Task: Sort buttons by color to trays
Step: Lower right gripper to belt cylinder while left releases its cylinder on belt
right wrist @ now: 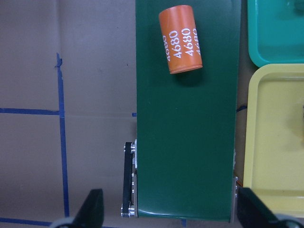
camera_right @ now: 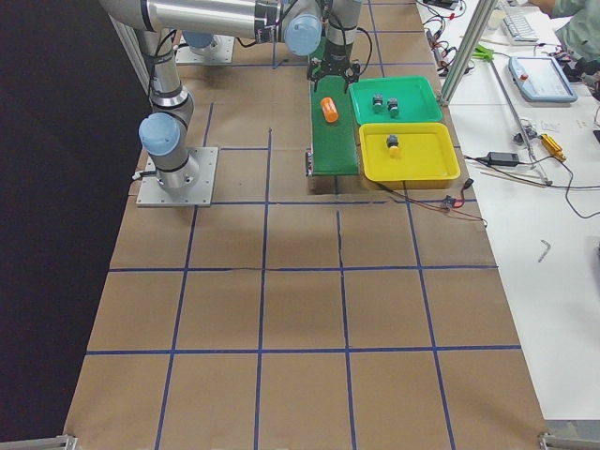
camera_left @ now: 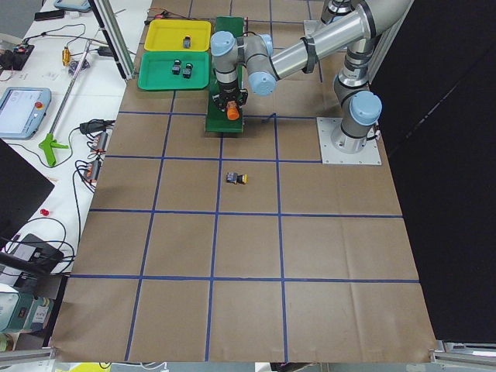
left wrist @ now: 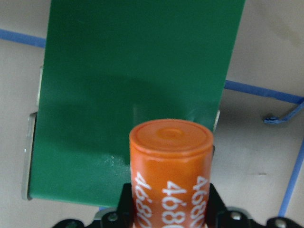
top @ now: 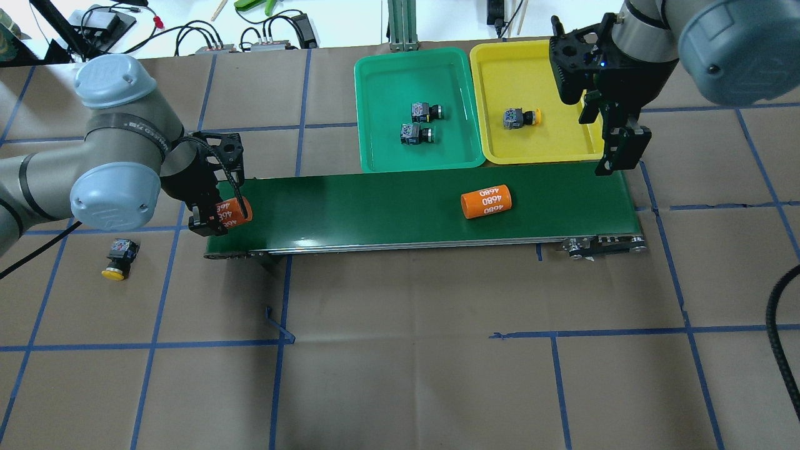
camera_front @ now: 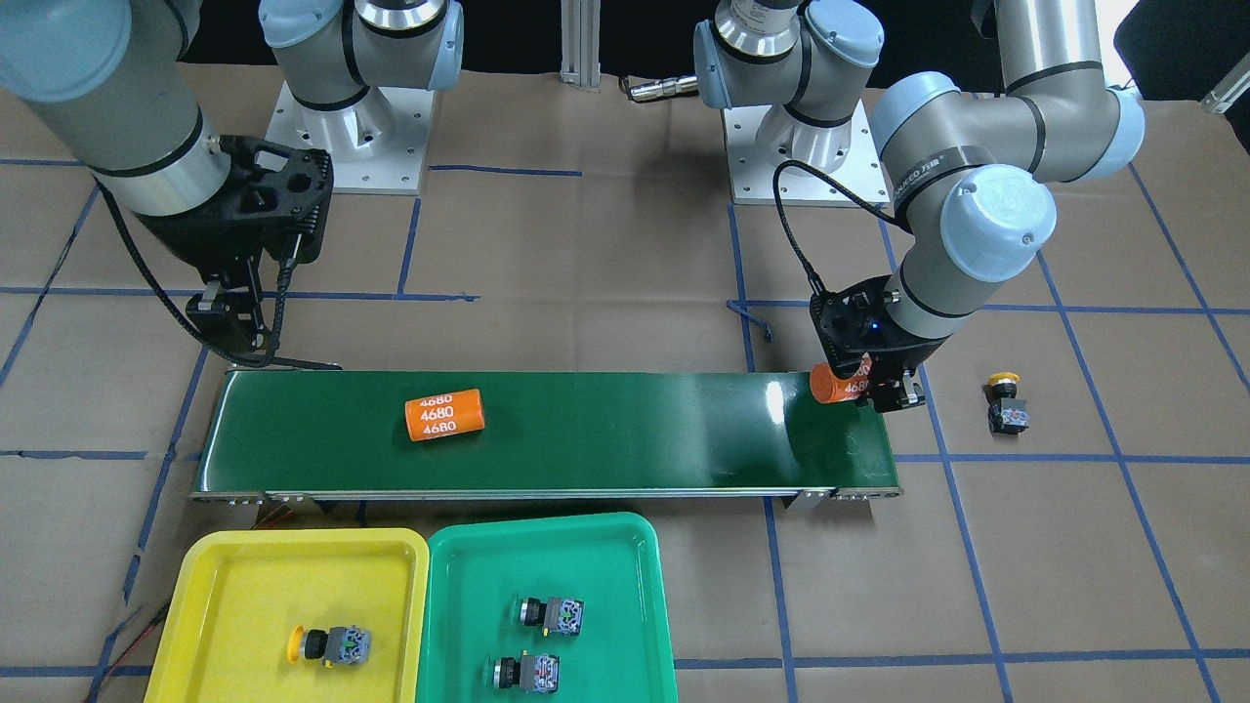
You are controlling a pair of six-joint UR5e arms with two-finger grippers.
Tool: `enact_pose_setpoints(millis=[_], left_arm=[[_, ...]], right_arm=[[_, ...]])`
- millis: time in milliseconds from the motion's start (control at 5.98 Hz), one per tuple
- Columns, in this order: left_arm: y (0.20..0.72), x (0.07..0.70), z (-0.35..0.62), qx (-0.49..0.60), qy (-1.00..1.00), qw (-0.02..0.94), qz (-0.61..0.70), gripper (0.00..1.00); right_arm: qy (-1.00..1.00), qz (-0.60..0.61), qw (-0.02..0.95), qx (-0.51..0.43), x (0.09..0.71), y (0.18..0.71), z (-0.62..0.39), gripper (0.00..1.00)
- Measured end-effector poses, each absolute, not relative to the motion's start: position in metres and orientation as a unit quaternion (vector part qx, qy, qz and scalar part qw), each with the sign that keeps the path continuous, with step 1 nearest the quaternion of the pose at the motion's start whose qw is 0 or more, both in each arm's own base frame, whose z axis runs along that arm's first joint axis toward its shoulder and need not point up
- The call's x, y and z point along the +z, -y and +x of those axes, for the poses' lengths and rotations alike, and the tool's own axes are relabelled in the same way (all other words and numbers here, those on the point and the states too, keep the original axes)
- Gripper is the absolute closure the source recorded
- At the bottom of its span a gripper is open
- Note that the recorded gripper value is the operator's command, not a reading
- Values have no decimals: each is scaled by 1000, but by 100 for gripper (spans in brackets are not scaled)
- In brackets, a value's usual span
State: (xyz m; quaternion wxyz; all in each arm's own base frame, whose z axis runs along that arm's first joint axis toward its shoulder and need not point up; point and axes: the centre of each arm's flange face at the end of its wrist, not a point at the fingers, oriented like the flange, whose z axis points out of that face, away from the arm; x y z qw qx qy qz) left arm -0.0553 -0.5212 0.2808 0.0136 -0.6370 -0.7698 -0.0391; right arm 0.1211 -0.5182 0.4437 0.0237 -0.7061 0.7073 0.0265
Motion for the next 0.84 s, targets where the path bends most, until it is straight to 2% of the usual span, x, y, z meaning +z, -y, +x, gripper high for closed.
enact_pose_setpoints(millis=[167,335,837], left_arm=[[527,271,-59,-38,762,12,-646,54],[533,260,-64,-35,758,10,-652,2],[540,261,-66,-29,759,-1,-650,2]], right_arm=[[-714,-699,28,33,438,508,145,0],[-714,-699,31,37,427,502,165,0],[-708,-704,56,17,398,493,180,0]])
